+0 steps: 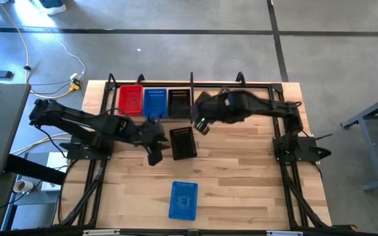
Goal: Stack baskets on shelf by color
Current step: Stack the black bin on the other black bin
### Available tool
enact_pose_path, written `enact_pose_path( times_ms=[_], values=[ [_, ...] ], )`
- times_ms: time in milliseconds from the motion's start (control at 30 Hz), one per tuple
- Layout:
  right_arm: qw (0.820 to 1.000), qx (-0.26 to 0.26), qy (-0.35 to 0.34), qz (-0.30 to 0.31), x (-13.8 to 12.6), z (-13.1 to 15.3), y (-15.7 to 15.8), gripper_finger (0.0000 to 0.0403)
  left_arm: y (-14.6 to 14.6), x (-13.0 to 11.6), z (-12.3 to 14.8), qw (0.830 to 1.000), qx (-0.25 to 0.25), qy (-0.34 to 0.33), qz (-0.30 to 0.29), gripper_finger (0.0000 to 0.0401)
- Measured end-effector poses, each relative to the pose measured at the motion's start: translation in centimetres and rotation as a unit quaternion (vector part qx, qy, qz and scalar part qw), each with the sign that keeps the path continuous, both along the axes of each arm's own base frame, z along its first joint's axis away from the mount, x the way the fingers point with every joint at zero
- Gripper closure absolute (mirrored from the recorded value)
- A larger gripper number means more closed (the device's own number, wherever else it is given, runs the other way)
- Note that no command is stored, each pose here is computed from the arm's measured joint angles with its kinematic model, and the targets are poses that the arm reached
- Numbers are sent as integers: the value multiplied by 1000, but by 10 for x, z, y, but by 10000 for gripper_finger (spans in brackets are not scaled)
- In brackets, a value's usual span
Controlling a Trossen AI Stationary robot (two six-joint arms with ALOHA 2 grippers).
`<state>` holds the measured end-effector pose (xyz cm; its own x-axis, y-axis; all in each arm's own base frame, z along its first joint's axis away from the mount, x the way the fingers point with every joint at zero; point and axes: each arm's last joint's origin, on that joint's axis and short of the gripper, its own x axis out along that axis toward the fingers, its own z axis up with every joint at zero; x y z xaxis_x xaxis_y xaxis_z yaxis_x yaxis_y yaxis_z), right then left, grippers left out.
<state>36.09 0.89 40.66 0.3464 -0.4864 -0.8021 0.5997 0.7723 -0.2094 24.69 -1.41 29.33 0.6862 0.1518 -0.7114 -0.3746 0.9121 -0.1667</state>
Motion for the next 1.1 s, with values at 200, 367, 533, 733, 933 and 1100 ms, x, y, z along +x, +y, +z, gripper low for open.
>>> enact_pose_path(
  times_ms=[200,367,533,733,933,1100],
  values=[
    [999,-24,-23,-5,-26,28,-25,327,-12,26,-18,998,50,3,-44,263],
    [999,-30,-38,-20,-45,43,-44,327,-17,42,-36,996,63,26,-62,263],
    [998,-34,-43,-32,-54,50,-55,327,-19,53,-55,994,69,51,-69,263],
    [998,-38,-37,-28,-56,50,-59,327,-20,64,-75,992,68,78,-68,263],
    [998,-38,-36,-28,-56,50,-58,327,-22,74,-94,991,69,96,-69,263],
    [998,-38,-35,-25,-56,50,-58,327,-22,79,-108,988,71,113,-75,263]
  ],
)
